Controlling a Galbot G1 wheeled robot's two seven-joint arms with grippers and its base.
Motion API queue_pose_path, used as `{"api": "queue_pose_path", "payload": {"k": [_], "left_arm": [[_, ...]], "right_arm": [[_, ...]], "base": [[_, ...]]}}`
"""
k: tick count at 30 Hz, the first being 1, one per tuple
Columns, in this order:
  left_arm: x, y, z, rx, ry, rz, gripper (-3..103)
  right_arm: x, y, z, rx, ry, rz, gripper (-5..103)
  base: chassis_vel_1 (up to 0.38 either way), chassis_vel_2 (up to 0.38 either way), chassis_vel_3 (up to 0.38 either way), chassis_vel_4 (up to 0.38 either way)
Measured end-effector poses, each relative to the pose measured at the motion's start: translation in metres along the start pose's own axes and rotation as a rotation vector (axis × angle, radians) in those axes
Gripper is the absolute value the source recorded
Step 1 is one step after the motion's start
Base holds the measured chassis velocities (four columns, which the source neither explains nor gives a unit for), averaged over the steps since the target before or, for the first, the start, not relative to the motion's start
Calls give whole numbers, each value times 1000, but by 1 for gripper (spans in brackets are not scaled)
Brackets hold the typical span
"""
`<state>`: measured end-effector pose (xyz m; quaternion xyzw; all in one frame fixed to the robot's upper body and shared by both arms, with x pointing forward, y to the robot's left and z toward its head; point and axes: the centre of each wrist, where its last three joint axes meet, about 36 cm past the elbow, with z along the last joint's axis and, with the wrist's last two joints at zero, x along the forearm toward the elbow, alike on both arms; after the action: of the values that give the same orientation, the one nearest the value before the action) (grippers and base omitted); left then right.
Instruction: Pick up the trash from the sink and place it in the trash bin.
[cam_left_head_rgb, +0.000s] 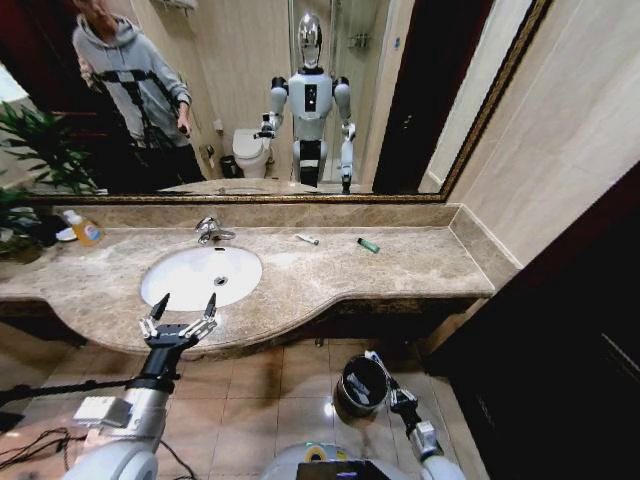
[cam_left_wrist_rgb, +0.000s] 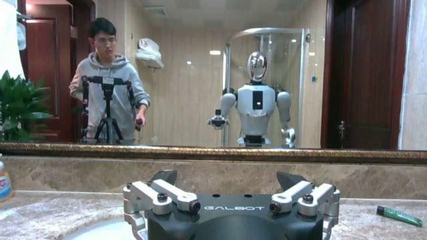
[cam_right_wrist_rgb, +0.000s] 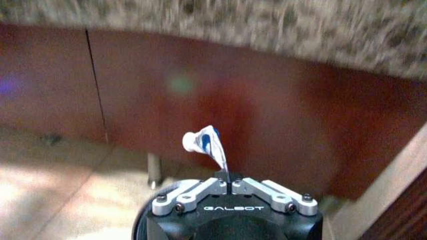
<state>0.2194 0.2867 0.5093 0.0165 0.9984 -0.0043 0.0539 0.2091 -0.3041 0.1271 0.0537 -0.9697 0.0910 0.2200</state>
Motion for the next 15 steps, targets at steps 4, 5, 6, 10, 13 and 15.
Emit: {"api": "queue_pose_path", "payload": {"k": [4,5,6,10,13,15], "left_arm": [[0,0,0,0,0,0,100],[0,0,0,0,0,0,100],[0,0,0,0,0,0,100],[0,0,0,0,0,0,100],[0,0,0,0,0,0,100],[0,0,0,0,0,0,100]], "right_arm": [[-5,1,14,21,38,-6,0],[-6,2,23,24,62,-8,0],[-7,3,27,23,76,-10,0],[-15,7,42,12,146,-21,0],[-27,8,43,-12,208,-25,0],[-39,7,40,-16,232,-24,0]], "base": [[0,0,0,0],[0,0,0,0],[0,0,0,0],[0,0,0,0],[0,0,0,0],[0,0,0,0]]}}
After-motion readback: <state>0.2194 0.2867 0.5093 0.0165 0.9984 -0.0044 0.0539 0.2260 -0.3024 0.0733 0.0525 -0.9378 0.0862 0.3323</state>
